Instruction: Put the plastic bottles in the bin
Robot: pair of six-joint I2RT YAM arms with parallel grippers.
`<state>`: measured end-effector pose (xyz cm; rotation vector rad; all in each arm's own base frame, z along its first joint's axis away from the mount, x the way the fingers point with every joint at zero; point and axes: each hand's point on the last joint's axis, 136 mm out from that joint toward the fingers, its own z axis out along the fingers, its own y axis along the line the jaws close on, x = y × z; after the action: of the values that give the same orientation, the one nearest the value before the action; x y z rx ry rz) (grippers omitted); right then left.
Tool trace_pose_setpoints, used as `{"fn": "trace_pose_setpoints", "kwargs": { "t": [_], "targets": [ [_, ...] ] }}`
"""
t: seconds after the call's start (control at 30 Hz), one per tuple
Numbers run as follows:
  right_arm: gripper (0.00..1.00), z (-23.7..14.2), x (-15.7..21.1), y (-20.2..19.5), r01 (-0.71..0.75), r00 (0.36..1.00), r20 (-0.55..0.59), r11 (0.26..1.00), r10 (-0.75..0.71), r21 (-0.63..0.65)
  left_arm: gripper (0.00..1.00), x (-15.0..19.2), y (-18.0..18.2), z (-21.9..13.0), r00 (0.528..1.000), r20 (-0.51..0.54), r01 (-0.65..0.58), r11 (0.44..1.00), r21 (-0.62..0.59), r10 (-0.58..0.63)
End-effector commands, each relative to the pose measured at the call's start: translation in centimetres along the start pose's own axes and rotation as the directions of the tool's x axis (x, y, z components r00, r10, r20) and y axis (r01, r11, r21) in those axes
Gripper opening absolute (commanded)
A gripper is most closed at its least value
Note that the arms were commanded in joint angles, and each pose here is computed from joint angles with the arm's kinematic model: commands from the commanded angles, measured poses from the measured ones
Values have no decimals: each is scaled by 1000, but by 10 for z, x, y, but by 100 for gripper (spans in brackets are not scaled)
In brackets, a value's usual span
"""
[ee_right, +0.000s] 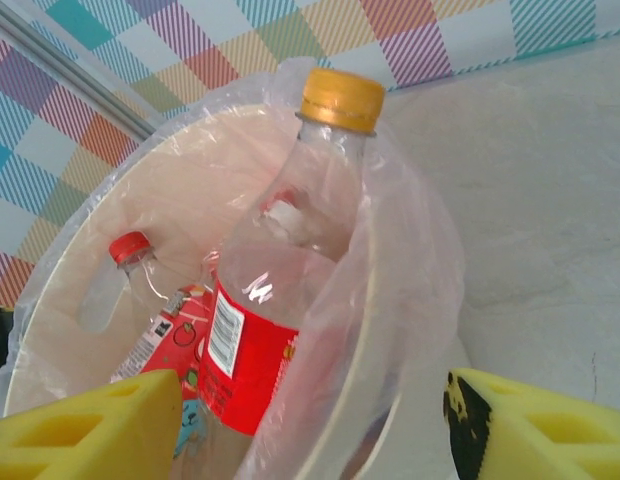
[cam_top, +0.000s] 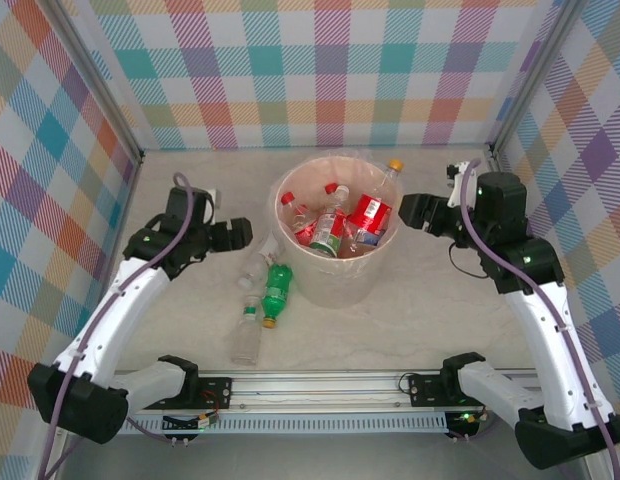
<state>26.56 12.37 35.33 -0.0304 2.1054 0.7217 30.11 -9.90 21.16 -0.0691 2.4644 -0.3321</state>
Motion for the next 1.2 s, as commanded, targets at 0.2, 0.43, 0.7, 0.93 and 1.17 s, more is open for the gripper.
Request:
{"fn": "trace_pose_setpoints", "kwargs": {
  "t": [0.2,0.43,0.7,0.93,1.17],
  "targets": [
    [69,-22,20,-6,-16,1000,11,1000,15,25,100,12,-12,76,994,-113,12,996,85,-2],
    [67,-17,29,-12,-28,999,-17,999,28,37,100,31,-11,121,982,-184,60,994,95,-42],
    [67,-12,28,-10,-32,999,-22,999,33,25,100,47,-8,152,964,-260,78,994,78,-55],
    [66,-12,24,-8,-22,1000,-12,1000,22,15,93,57,10,167,956,-287,56,998,-17,-59],
    [65,-11,24,-9,-9,1000,-24,1000,9,28,84,58,19,167,956,-291,33,998,-62,-50]
  ]
}}
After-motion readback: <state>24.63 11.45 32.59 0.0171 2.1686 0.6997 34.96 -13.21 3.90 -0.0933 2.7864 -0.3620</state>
